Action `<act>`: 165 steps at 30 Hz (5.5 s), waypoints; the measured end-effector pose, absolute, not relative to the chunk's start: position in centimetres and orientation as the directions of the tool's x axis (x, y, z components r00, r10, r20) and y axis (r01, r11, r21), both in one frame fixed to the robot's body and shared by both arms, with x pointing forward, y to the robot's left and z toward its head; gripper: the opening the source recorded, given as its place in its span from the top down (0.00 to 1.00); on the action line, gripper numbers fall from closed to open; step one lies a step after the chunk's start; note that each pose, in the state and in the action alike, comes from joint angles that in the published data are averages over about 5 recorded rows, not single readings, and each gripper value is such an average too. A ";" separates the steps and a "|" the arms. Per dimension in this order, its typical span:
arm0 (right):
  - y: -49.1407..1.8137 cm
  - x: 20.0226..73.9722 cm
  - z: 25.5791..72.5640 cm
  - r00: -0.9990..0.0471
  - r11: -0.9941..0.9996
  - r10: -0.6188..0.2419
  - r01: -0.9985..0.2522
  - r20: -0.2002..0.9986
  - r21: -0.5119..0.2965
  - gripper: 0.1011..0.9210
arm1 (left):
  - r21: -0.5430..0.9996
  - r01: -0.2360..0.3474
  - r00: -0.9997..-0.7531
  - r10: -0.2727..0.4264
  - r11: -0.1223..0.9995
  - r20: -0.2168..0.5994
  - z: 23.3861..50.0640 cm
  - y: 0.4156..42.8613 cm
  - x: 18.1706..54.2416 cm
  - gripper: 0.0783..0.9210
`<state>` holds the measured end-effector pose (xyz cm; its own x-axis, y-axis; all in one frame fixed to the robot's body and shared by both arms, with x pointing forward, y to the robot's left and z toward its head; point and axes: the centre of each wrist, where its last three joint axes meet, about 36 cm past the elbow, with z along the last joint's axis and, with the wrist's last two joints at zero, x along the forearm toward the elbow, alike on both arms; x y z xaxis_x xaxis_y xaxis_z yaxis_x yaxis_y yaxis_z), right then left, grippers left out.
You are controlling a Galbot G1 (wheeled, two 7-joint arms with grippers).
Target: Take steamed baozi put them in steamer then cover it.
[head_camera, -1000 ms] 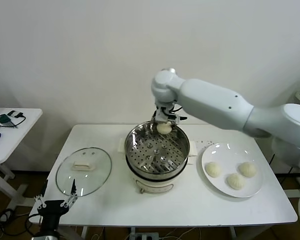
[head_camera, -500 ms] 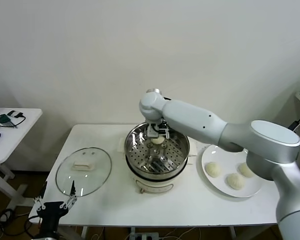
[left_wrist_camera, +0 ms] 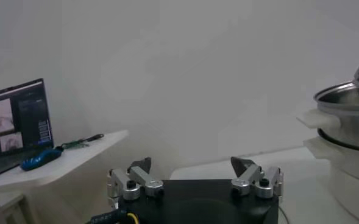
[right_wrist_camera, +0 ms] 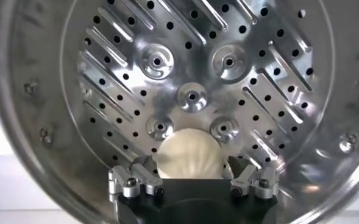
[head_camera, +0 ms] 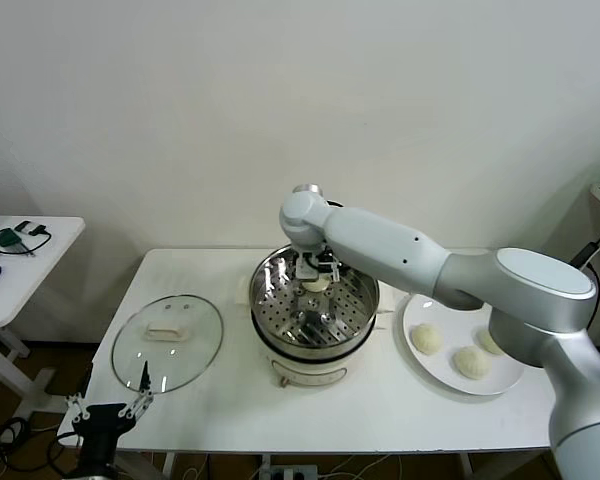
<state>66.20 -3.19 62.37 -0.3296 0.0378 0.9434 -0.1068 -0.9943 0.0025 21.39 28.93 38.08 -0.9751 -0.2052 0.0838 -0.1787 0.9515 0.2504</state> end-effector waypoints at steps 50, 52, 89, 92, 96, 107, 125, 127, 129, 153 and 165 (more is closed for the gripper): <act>-38.1 62.9 48.1 -0.113 0.156 -0.156 -0.984 0.981 -0.089 0.12 | 0.286 -0.151 -0.978 -0.184 0.946 0.094 38.5 28.5 20.2 0.12; -37.8 63.5 47.5 -0.108 0.164 -0.162 -0.983 0.981 -0.081 0.12 | 0.289 -0.153 -0.977 -0.188 0.945 0.096 38.4 28.6 20.2 0.12; -36.3 67.5 52.6 -0.121 0.162 -0.209 -0.983 0.970 -0.088 0.32 | 0.314 -0.163 -0.974 -0.203 0.935 0.101 38.2 28.9 20.0 0.12; -35.1 68.3 56.3 -0.147 0.139 -0.227 -0.983 0.963 -0.117 0.32 | 0.310 -0.160 -0.975 -0.199 0.937 0.099 38.3 28.7 20.0 0.12; -33.0 69.2 61.1 -0.178 0.113 -0.259 -0.982 0.949 -0.153 0.32 | 0.304 -0.155 -0.976 -0.193 0.940 0.099 38.4 28.4 20.0 0.12; -23.6 69.8 69.0 -0.191 0.053 -0.356 -0.981 0.915 -0.184 0.32 | 0.303 -0.139 -0.980 -0.175 0.943 0.097 38.9 27.8 19.8 0.12; -7.8 68.5 64.7 -0.082 -0.079 -0.328 -0.990 0.941 -0.114 0.32 | 0.311 -0.121 -0.984 -0.155 0.943 0.089 39.6 27.4 19.5 0.12; -6.6 68.3 63.7 -0.071 -0.092 -0.320 -0.990 0.945 -0.105 0.32 | 0.313 -0.118 -0.984 -0.153 0.942 0.090 39.6 27.5 19.4 0.12; -5.6 68.2 62.8 -0.062 -0.102 -0.312 -0.990 0.948 -0.098 0.32 | 0.314 -0.117 -0.984 -0.152 0.942 0.090 39.5 27.5 19.3 0.12; -2.7 67.6 58.7 -0.034 -0.137 -0.263 -0.988 0.964 -0.072 0.12 | 0.310 -0.125 -0.983 -0.160 0.942 0.088 39.4 27.5 19.6 0.12; -10.8 68.0 65.2 -0.070 -0.129 -0.261 -0.986 0.963 -0.107 0.12 | 0.311 -0.124 -0.983 -0.158 0.942 0.088 39.4 27.4 19.8 0.12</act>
